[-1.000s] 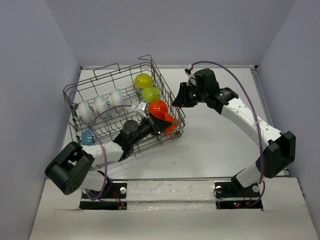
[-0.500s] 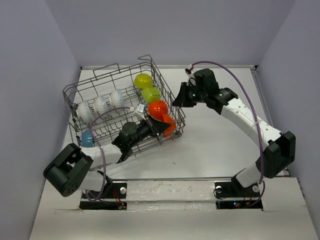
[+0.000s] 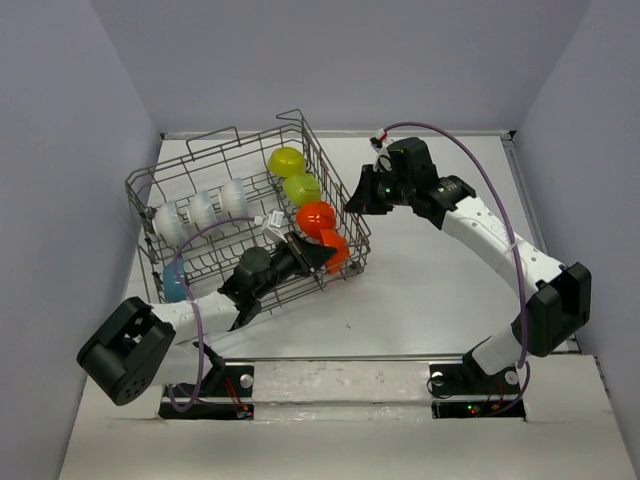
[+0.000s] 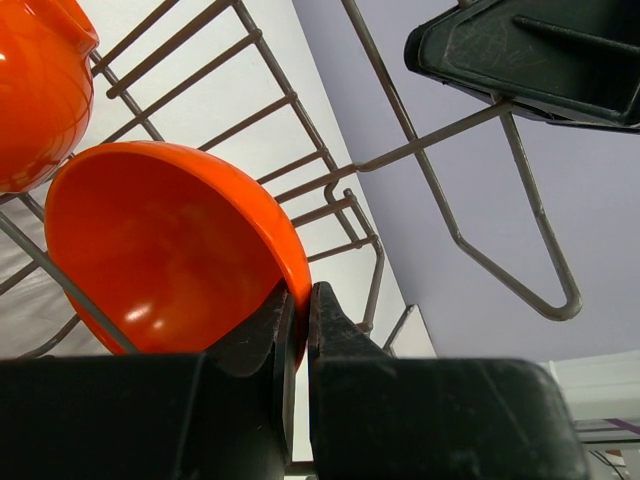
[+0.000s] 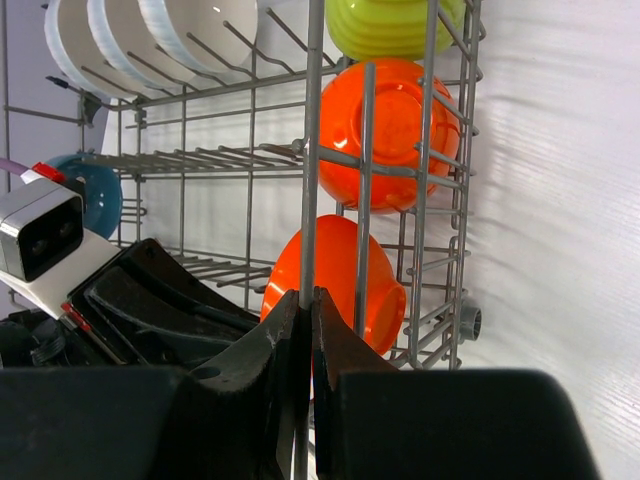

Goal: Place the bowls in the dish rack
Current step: Place the upside down bowl on the dish rack.

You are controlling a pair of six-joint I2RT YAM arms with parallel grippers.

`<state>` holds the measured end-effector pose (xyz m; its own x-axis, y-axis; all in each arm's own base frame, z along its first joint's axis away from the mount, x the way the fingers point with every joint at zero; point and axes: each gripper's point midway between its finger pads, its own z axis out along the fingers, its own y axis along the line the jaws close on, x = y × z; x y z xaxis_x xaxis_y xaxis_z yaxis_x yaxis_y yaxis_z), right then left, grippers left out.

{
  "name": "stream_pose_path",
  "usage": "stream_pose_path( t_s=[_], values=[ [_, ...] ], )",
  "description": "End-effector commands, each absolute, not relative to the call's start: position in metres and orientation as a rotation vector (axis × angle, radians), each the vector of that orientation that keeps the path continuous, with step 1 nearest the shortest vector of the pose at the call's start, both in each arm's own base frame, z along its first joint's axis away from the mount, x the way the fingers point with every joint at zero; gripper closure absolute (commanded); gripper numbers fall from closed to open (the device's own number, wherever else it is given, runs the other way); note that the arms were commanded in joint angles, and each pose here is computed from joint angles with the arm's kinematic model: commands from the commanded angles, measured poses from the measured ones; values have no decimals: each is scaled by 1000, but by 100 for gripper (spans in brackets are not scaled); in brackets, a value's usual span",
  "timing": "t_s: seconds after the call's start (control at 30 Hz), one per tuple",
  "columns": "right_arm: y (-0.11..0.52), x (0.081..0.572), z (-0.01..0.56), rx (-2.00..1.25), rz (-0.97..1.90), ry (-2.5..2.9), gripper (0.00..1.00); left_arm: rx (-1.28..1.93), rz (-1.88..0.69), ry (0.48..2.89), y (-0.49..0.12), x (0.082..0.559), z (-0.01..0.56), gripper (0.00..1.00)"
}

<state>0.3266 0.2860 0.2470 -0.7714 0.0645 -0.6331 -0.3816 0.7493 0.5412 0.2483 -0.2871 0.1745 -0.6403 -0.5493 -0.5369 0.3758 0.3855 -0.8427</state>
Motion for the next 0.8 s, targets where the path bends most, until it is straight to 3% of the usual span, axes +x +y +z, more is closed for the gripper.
stream_pose_path(
  t_s=[0.0, 0.77],
  values=[
    [283, 330, 261, -263, 867, 2235, 95, -132, -1310, 1829, -280, 247, 162, 100],
    [282, 330, 255, -264, 854, 2246, 95, -142, -995, 2033, -253, 254, 114, 100]
  ],
)
